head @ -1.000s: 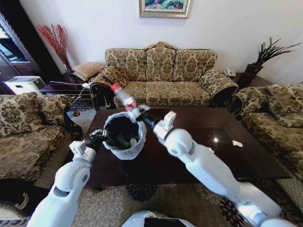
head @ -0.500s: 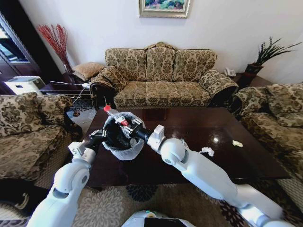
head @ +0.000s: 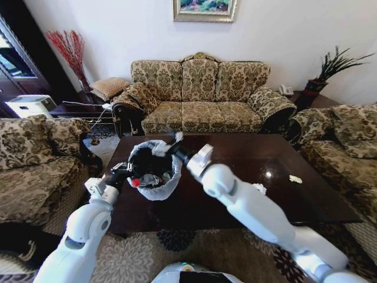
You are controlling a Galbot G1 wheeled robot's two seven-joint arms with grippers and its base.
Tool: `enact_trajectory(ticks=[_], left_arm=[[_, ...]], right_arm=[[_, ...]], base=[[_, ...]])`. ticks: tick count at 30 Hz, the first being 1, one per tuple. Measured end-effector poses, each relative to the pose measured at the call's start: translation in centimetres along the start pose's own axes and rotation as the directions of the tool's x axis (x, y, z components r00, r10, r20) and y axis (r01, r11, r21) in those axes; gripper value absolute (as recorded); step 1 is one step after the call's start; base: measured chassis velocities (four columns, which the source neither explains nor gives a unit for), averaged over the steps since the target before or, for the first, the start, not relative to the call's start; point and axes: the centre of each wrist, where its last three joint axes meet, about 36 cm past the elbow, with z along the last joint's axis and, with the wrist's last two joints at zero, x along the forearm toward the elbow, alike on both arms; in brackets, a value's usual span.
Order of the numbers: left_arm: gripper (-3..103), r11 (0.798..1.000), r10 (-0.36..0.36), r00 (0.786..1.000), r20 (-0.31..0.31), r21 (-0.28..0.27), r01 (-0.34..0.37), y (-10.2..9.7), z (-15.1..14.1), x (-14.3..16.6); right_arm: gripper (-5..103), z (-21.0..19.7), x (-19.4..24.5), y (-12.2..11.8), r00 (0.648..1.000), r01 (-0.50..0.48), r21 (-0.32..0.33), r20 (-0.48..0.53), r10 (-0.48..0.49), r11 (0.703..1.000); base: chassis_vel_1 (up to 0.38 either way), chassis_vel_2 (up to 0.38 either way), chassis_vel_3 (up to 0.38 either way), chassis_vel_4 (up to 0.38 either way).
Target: Move to the front of the table and place the trash on the table into the trash bin.
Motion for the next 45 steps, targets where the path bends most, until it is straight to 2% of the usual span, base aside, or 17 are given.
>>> enact_trajectory(ticks=[1, 3, 4, 6, 8, 9, 11, 17, 24, 30, 31, 32, 35, 36, 39, 41, 45], left_arm=[[3, 1.000, 0.000, 1.000, 0.000, 0.000, 0.000, 0.0, 0.0, 0.0], [3, 1.000, -0.005, 1.000, 0.005, -0.017, 0.005, -0.1, -0.1, 0.3], [3, 1.000, -0.005, 1.000, 0.005, -0.017, 0.005, -0.1, -0.1, 0.3], [3, 1.000, -0.007, 1.000, 0.009, -0.018, 0.008, -0.2, -0.2, 0.6], [3, 1.000, -0.008, 1.000, 0.010, -0.018, 0.008, -0.2, -0.2, 0.7], [3, 1.000, -0.008, 1.000, 0.013, -0.016, 0.008, -0.3, -0.3, 0.8], [3, 1.000, -0.006, 1.000, 0.013, -0.018, 0.006, -0.4, -0.3, 0.8], [3, 1.000, 0.001, 1.000, 0.014, -0.020, 0.000, -0.5, -0.3, 0.8], [3, 1.000, 0.004, 0.999, 0.034, -0.020, -0.003, -0.5, -0.6, 0.9], [3, 1.000, 0.006, 0.999, 0.040, -0.010, -0.005, -0.5, -0.6, 0.9], [3, 1.000, 0.006, 0.999, 0.041, -0.009, -0.006, -0.5, -0.6, 0.9], [3, 1.000, 0.006, 0.999, 0.043, -0.009, -0.006, -0.6, -0.6, 0.9], [3, 1.000, 0.004, 0.999, 0.049, -0.007, -0.004, -0.5, -0.7, 0.8], [3, 1.000, 0.004, 0.999, 0.049, -0.007, -0.004, -0.5, -0.7, 0.8], [3, 1.000, 0.004, 0.999, 0.052, -0.007, -0.004, -0.5, -0.8, 0.8], [3, 1.000, 0.005, 0.999, 0.053, -0.006, -0.004, -0.5, -0.8, 0.8], [3, 1.000, 0.005, 0.998, 0.056, -0.006, -0.004, -0.5, -0.8, 0.8]], right_arm=[[100, 0.0, 0.0, 0.0, 1.000, 0.000, 0.000, 0.000, 0.000, 1.000], [100, 3.2, 1.7, -5.5, 0.979, -0.180, 0.032, -0.087, 0.183, 0.983], [100, 3.2, 1.7, -5.5, 0.979, -0.180, 0.032, -0.087, 0.183, 0.983], [100, 6.9, 3.7, -10.0, 0.943, -0.280, 0.051, -0.174, 0.285, 0.959], [100, 7.8, 4.2, -10.7, 0.934, -0.296, 0.056, -0.192, 0.301, 0.954], [100, 11.2, 6.5, -13.0, 0.897, -0.350, 0.069, -0.265, 0.355, 0.934], [100, 15.1, 9.4, -14.3, 0.846, -0.403, 0.063, -0.354, 0.398, 0.913], [100, 23.2, 13.4, -13.5, 0.756, -0.489, 0.037, -0.481, 0.444, 0.872], [100, 26.1, 12.5, -13.6, 0.732, -0.503, 0.045, -0.509, 0.453, 0.863], [100, 27.0, 11.8, -14.2, 0.736, -0.485, 0.029, -0.526, 0.427, 0.874], [90, 27.3, 11.7, -14.1, 0.734, -0.481, 0.025, -0.534, 0.418, 0.876], [90, 27.6, 11.7, -14.0, 0.734, -0.476, 0.021, -0.541, 0.410, 0.879], [74, 28.3, 11.6, -13.8, 0.738, -0.454, 0.001, -0.560, 0.377, 0.891], [74, 28.3, 11.6, -13.8, 0.738, -0.454, 0.001, -0.560, 0.377, 0.891], [57, 28.5, 11.2, -13.5, 0.738, -0.451, -0.014, -0.568, 0.364, 0.893], [57, 28.6, 11.2, -13.5, 0.738, -0.451, -0.017, -0.569, 0.363, 0.892], [41, 28.9, 11.1, -13.4, 0.736, -0.457, -0.019, -0.571, 0.365, 0.889]], base=[[0.000, 0.000, 0.000, 0.000], [0.000, 0.000, 0.000, 0.000], [0.000, 0.000, 0.000, 0.000], [0.000, 0.000, 0.000, 0.000], [0.000, 0.000, 0.000, 0.000], [0.000, 0.000, 0.000, 0.000], [0.000, 0.000, 0.000, 0.000], [-0.011, -0.017, -0.011, -0.009], [-0.043, -0.048, -0.061, -0.041], [-0.030, -0.026, -0.022, -0.033], [0.000, 0.000, 0.000, 0.000], [0.000, 0.000, 0.000, 0.000], [0.000, 0.000, 0.000, 0.000], [0.000, 0.000, 0.000, 0.000], [0.000, 0.000, 0.000, 0.000], [0.000, 0.000, 0.000, 0.000], [0.000, 0.000, 0.000, 0.000]])
